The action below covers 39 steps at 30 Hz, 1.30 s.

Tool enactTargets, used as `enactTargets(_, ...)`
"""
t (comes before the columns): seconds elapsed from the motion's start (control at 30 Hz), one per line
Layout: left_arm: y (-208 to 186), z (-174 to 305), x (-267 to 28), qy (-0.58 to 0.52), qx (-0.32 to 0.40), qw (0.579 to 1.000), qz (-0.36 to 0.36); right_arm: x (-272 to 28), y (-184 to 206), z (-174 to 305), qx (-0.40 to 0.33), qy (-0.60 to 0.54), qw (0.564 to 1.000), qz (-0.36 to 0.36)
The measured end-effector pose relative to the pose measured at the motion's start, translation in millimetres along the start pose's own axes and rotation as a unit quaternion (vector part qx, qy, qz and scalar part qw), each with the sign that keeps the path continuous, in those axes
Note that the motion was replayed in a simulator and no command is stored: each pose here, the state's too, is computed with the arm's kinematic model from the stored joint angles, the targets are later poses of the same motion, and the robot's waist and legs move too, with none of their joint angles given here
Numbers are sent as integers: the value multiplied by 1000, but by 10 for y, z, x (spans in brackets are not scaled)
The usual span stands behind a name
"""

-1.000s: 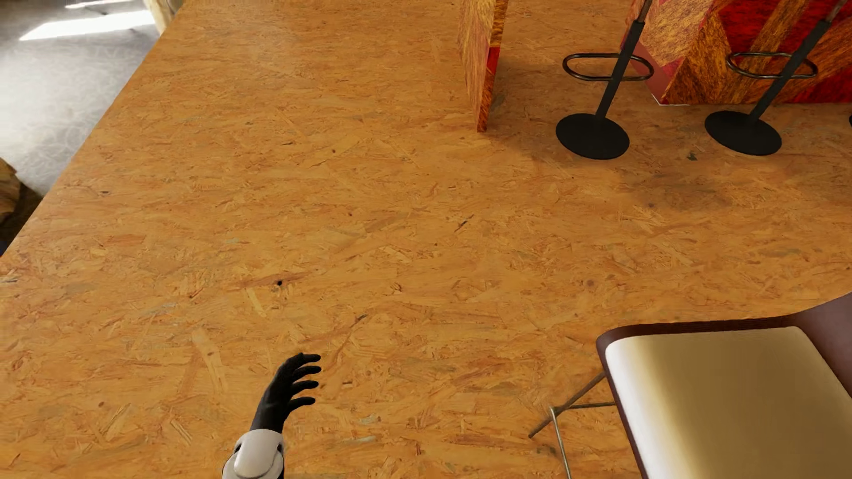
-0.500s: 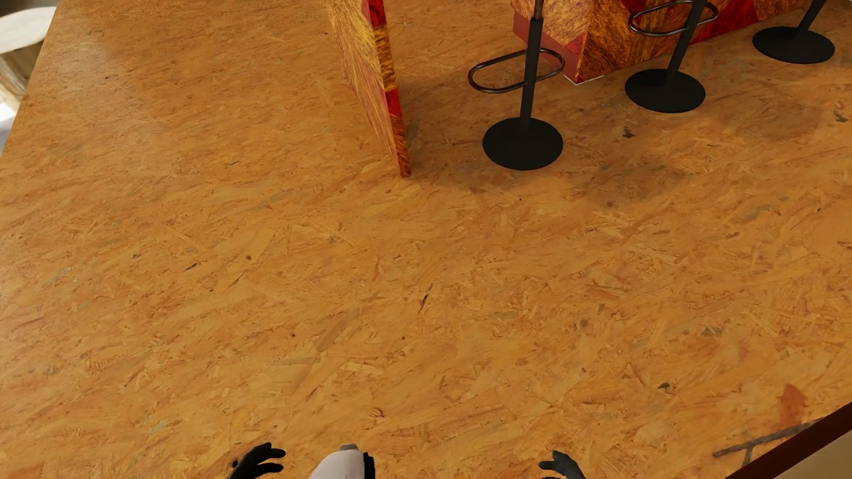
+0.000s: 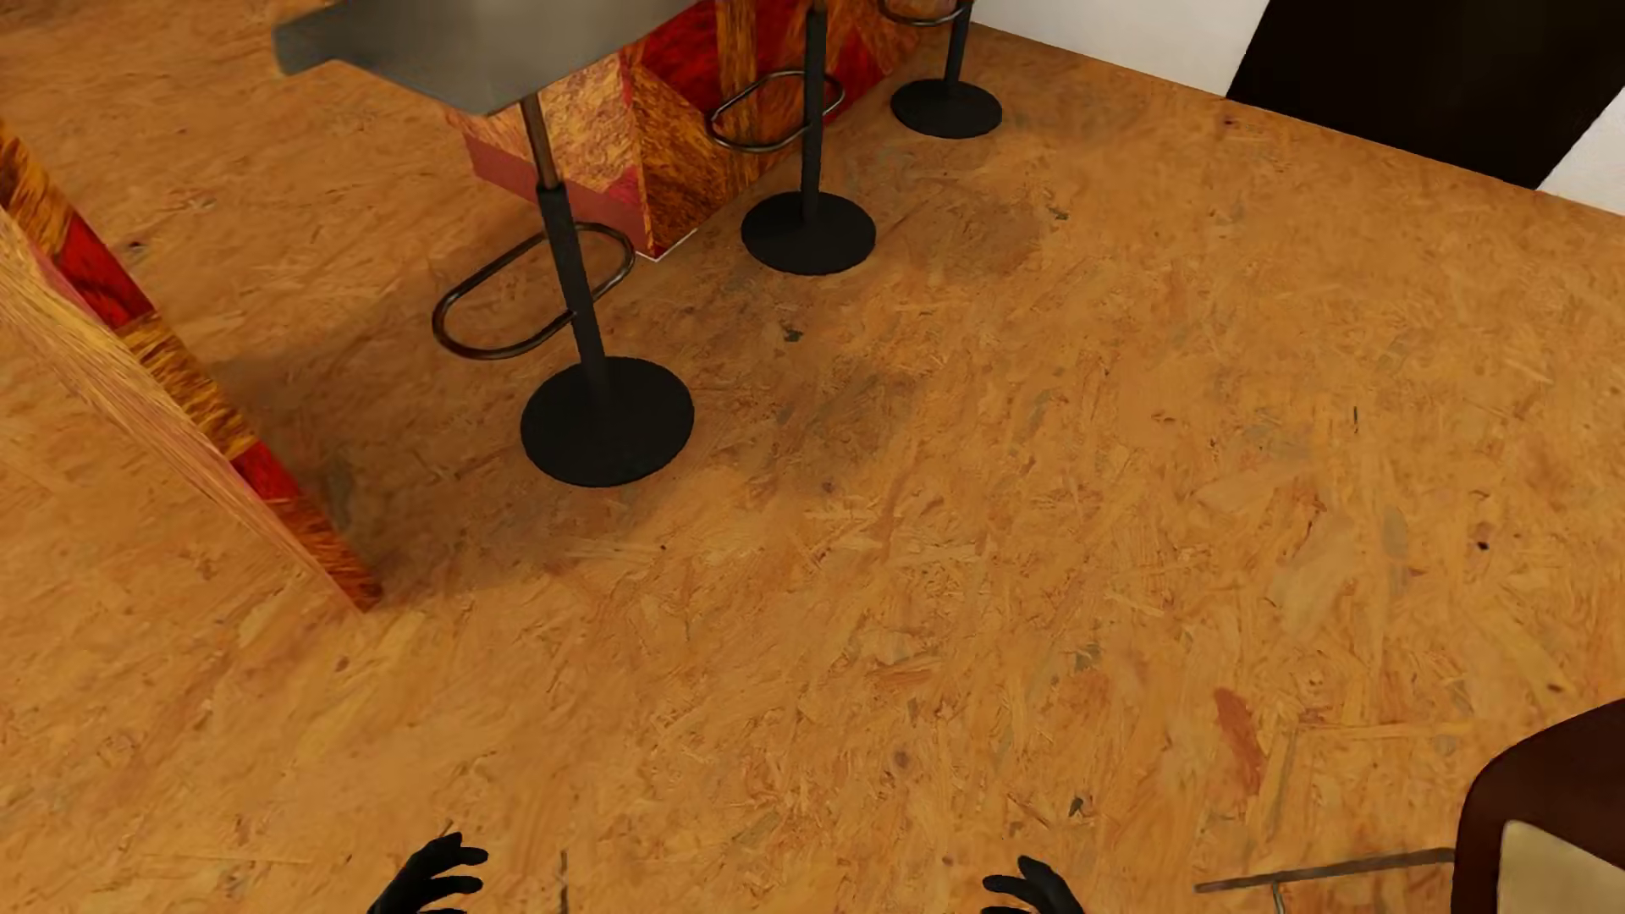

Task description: Go around the stool

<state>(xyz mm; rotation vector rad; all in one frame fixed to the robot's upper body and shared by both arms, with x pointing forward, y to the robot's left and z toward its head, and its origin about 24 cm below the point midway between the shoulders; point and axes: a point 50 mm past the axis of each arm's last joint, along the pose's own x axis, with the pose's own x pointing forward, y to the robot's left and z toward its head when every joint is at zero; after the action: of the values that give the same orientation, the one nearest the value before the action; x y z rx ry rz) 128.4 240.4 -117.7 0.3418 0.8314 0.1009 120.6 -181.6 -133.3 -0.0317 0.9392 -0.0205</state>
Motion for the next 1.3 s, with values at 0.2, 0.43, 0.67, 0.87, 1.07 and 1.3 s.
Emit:
enactTargets(0.2,-566,1215,121,-206,-87,974,-30,-286,-258,-758,-39,139,988,-47)
enactTargets(0.43,0,-153,-84,28,-9,1000,3,103,-35,380,-41,-39,998,-7)
enactTargets(0.67,-545,801,33,-162,-57,985,-15,-308,-284,-735,-38,143,985,-83)
enactTargets(0.87,-175,349,38,-56,-35,998,13,-30,-225,-42,27,33,999,-26)
enactTargets(1.07,-114,435,123,-75,-65,995,2,-3,-187,120,-91,10,994,-56)
enactTargets(1.3,-269,439,77,-52,-53,997,-29,0,-184,176,-108,-47,993,-28)
